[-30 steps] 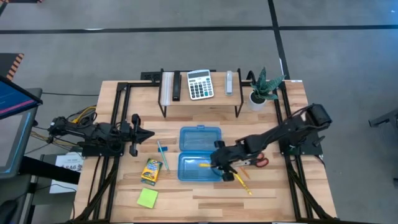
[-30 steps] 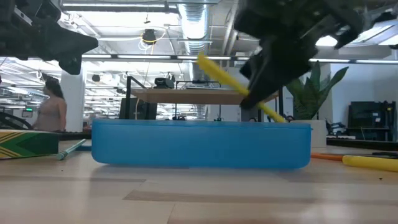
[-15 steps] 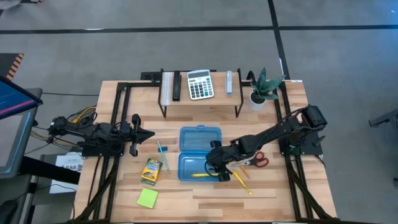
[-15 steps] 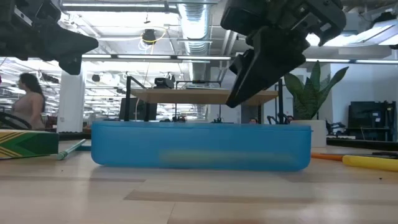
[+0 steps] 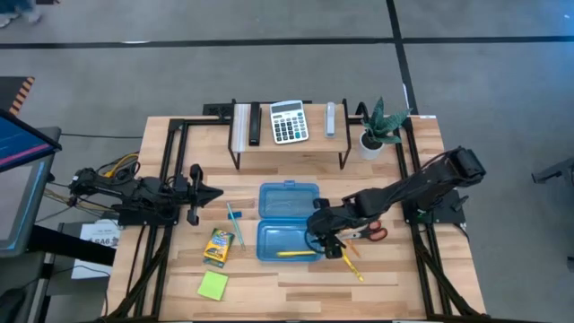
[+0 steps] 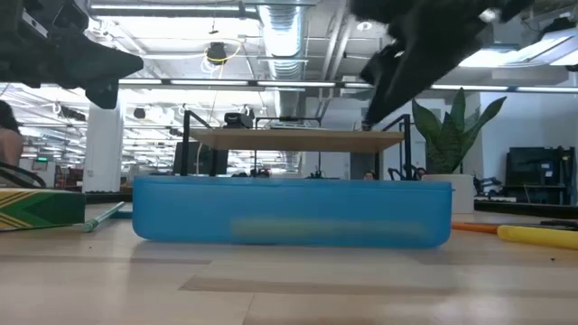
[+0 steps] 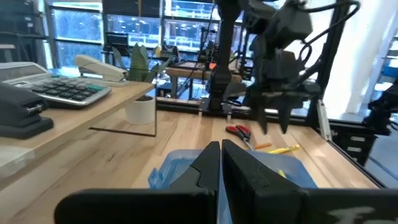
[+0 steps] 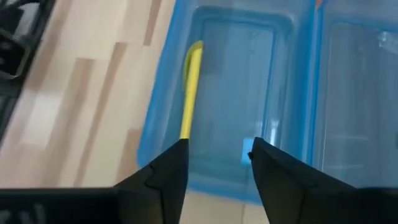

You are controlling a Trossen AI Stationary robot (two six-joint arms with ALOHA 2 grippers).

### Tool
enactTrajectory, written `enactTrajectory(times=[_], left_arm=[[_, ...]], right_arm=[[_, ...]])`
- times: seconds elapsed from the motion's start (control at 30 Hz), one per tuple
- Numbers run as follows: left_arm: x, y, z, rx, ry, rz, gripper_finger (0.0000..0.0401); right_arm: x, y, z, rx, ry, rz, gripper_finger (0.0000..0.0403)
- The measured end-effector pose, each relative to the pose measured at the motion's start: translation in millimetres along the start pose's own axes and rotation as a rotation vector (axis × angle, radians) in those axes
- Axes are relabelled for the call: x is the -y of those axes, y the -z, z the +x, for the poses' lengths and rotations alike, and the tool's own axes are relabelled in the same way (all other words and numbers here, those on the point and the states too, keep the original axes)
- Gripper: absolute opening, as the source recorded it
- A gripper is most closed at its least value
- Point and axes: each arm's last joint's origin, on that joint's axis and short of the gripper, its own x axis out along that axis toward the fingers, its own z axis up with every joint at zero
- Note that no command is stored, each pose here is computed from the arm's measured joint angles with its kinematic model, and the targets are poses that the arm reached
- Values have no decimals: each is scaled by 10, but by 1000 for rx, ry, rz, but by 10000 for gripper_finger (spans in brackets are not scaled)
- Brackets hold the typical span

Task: Pack school essentials
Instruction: Put the black scissors into the blue supply box

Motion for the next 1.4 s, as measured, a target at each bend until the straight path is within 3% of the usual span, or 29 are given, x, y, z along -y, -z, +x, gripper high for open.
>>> enactTrajectory(times=[0.2, 0.47, 0.63, 1.13, 1.4], left_arm=[[-1, -1, 0, 1, -5, 0, 4], [-3, -1, 0, 2, -10, 0, 4], [-10, -4, 0, 6, -34, -2, 4], [-16, -6, 0, 10, -58, -5, 4], [-16, -6, 0, 10, -58, -13, 4]], right_arm=[[-102, 211, -211, -45, 146, 45, 175], [-181, 786, -250, -101, 142, 160, 173], [-223, 1010, -246, -80, 128, 177, 169], [-230, 1010, -397, 15, 192, 178, 170], [-281, 984, -451, 25, 153, 197, 165]])
